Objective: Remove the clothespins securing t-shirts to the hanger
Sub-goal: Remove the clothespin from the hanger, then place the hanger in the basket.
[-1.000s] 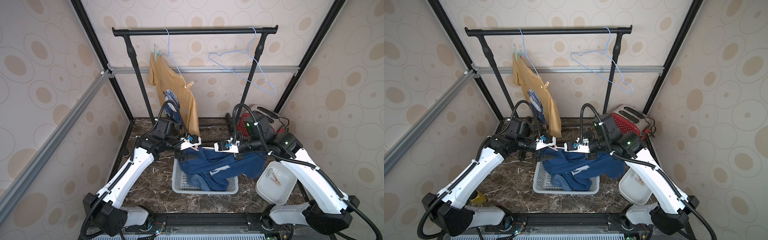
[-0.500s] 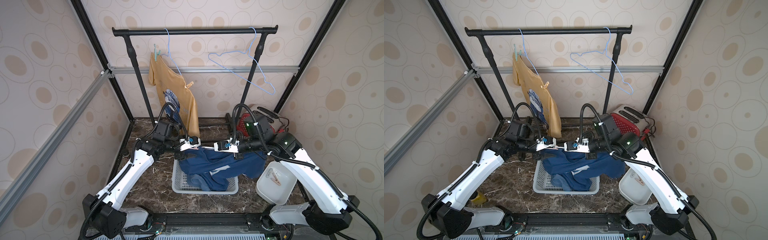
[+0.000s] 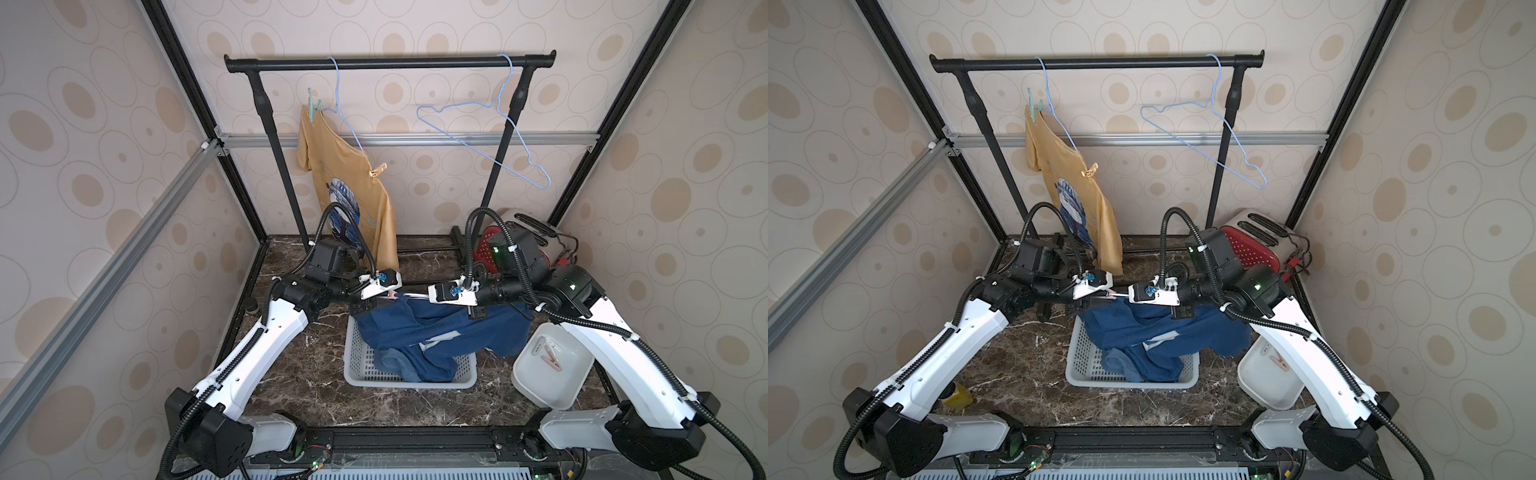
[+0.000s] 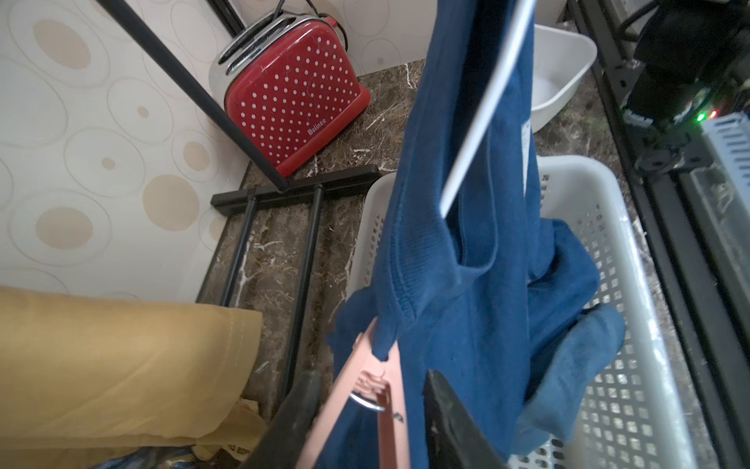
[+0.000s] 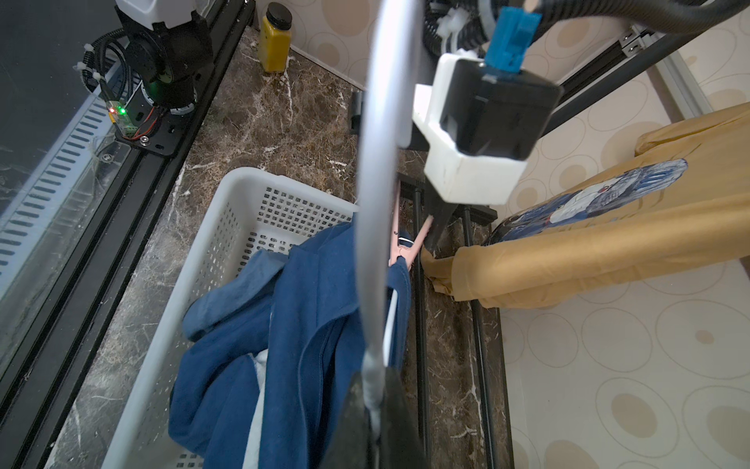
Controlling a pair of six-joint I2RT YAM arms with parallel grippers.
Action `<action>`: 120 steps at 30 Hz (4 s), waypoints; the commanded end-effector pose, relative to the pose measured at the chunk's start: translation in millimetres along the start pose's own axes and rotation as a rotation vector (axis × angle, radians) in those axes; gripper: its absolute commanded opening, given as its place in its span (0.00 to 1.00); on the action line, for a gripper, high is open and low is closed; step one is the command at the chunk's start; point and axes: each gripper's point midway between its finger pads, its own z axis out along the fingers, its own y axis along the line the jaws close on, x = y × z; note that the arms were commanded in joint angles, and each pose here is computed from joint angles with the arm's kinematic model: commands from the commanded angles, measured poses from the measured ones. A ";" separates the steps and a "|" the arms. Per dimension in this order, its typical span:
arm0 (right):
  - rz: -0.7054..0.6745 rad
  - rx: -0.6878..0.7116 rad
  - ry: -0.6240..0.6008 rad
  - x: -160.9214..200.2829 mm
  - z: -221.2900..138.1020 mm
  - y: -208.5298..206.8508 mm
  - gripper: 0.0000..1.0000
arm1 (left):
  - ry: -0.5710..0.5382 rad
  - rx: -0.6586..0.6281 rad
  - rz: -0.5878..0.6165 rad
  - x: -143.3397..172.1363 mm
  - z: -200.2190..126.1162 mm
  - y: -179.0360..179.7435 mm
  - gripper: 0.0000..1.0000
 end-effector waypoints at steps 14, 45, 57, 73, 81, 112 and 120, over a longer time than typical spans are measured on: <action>-0.030 0.016 -0.008 -1.4 -5.3 2.5 0.00 | 0.023 -0.012 -0.007 -6.5 -13.5 4.1 0.20; 0.073 0.135 -0.128 -49.3 -13.4 -55.2 0.00 | 0.024 -0.194 -0.006 -27.9 -96.2 -7.5 0.19; 0.195 0.119 -0.149 -86.2 41.9 -76.1 0.00 | 0.022 -0.186 -0.056 -16.0 -121.0 -58.2 0.19; 0.817 0.204 -0.231 -11.3 99.0 -54.7 0.00 | -0.097 -0.131 -0.290 -15.9 -102.7 -67.6 0.23; 1.129 0.209 -0.284 72.6 113.0 -43.0 0.00 | -0.040 -0.132 -0.481 6.7 -77.9 -51.9 0.22; 1.028 0.345 0.199 192.9 84.1 6.1 0.63 | -0.059 -0.218 -0.933 32.4 -26.4 8.0 0.21; 0.416 0.487 0.053 115.3 73.9 -3.5 0.63 | -0.094 -0.195 -0.974 27.0 -22.2 9.5 0.21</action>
